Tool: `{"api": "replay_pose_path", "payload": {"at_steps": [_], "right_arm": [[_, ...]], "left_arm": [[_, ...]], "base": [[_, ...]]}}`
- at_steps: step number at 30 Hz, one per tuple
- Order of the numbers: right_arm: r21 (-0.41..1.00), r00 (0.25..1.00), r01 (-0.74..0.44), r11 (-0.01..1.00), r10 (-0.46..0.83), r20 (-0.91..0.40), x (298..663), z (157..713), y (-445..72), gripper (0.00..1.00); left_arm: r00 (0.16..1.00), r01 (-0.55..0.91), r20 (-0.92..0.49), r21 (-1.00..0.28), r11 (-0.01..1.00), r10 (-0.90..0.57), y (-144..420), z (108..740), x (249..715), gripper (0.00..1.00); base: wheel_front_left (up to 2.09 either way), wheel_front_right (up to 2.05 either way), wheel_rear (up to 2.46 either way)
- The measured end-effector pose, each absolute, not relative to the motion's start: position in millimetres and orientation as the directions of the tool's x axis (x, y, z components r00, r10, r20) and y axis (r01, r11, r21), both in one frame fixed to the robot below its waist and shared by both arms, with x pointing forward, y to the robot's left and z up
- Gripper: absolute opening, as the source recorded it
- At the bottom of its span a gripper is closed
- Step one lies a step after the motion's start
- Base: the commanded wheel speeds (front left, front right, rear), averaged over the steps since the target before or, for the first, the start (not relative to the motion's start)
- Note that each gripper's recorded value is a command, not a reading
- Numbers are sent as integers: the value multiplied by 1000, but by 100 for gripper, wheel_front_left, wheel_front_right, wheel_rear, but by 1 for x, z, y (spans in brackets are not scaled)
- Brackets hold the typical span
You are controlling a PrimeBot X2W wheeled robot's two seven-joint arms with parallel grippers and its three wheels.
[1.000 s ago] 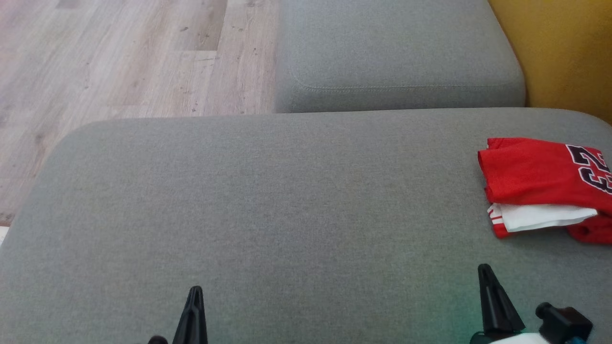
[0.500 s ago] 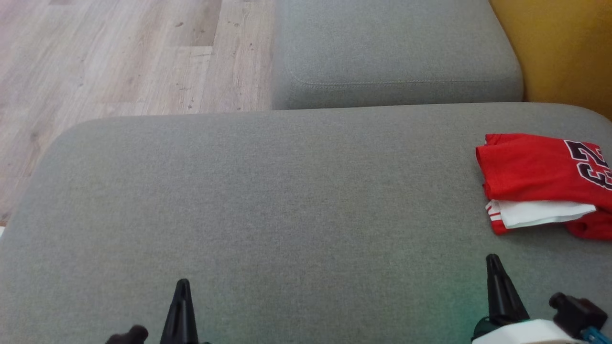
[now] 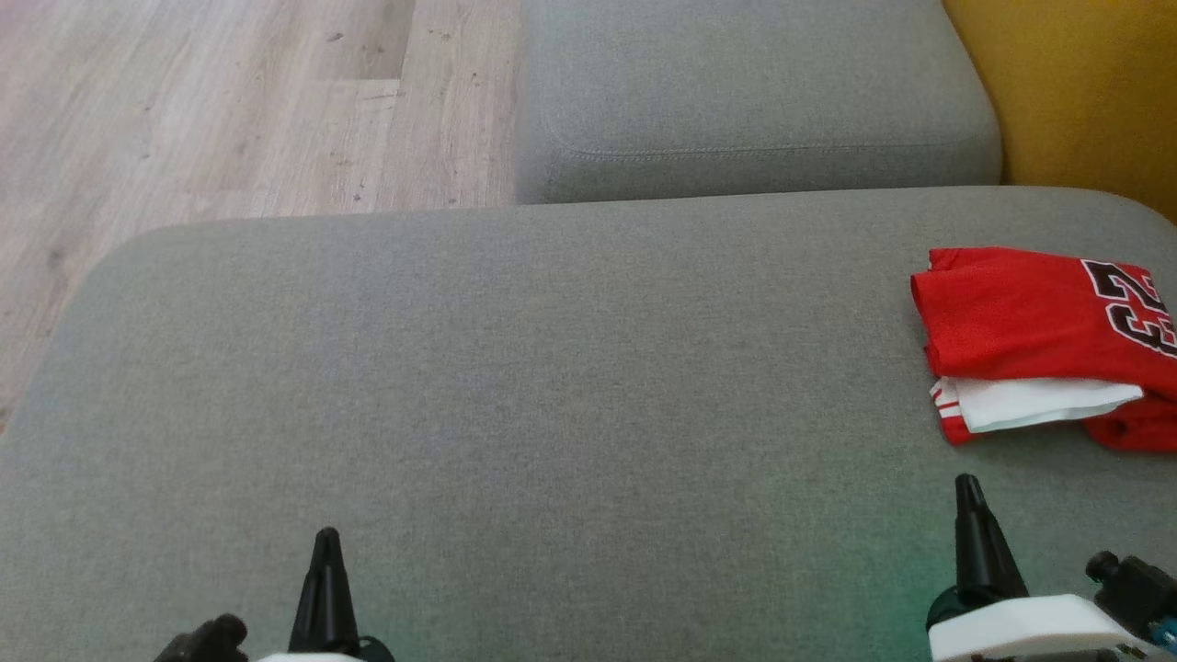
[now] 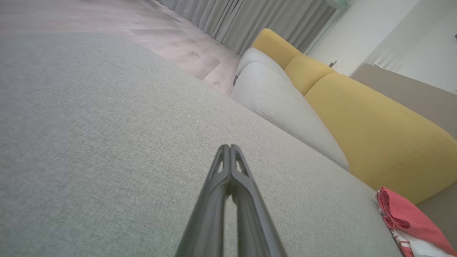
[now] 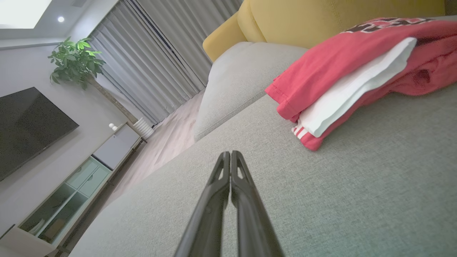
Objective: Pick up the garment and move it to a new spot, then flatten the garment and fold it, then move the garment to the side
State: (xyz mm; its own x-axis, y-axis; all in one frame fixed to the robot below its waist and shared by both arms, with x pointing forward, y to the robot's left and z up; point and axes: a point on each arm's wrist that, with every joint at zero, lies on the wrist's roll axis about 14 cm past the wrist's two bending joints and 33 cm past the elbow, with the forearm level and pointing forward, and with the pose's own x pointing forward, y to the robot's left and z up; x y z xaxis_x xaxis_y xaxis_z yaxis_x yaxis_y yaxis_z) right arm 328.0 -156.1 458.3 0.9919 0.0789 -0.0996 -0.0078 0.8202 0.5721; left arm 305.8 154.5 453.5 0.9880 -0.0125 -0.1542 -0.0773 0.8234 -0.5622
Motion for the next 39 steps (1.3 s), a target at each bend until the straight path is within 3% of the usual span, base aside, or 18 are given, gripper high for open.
{"api": "replay_pose_path", "payload": {"at_steps": [39], "right_arm": [[870, 992, 104, 482, 10, -125, 350, 463, -179, 0]], "left_arm": [[983, -147, -181, -859, 491, -23, 169, 456, 336, 0]], "base": [[0, 0, 0]]}}
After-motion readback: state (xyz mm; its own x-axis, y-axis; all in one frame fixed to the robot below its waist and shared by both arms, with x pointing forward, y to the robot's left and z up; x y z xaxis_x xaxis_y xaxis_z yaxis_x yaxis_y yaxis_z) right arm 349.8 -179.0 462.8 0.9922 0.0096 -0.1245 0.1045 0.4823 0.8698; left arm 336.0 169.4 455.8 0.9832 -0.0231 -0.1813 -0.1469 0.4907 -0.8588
